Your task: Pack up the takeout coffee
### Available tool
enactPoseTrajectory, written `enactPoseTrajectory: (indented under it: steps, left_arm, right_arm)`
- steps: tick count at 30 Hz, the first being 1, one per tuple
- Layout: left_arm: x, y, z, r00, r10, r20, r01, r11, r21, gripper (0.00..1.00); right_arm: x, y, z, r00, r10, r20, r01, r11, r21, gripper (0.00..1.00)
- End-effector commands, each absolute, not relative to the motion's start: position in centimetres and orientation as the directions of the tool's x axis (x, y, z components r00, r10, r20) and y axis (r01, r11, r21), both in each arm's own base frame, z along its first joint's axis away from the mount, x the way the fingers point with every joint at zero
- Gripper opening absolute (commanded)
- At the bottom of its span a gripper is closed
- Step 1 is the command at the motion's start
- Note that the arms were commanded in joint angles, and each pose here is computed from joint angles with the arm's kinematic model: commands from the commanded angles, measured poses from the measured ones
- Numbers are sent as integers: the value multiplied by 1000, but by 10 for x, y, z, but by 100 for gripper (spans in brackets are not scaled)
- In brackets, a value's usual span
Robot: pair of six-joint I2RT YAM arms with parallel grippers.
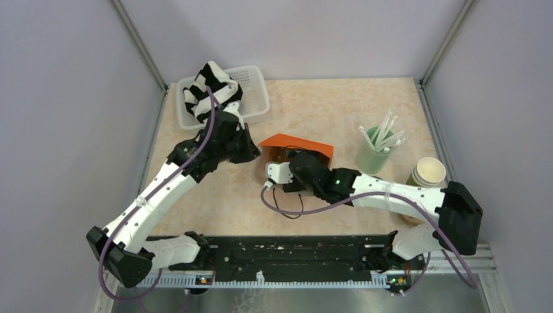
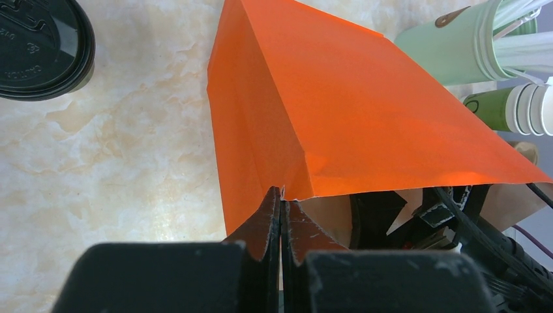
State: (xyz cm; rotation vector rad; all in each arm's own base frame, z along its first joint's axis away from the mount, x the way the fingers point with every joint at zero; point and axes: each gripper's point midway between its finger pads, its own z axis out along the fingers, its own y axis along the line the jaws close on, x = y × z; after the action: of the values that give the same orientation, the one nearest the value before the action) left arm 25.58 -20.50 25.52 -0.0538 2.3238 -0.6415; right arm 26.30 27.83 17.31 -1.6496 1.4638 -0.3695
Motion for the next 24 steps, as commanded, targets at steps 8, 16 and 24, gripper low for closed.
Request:
enactPoseTrajectory:
  steps: [8, 16, 24]
  left_arm:
    - [255, -216, 267, -725, -211, -656, 207, 841, -500, 0]
    - [258, -214, 268, -665, -200, -720, 275, 831, -484, 0]
    - [258, -214, 269, -656, -202, -727, 281, 829, -484, 0]
  right_arm:
    - [255, 311, 217, 251, -759, -601, -673, 309, -672, 49]
    - [228, 334, 228, 266, -653, -709, -758, 314, -572, 49]
    - [210, 341, 207, 286, -643, -710, -808, 237, -540, 48]
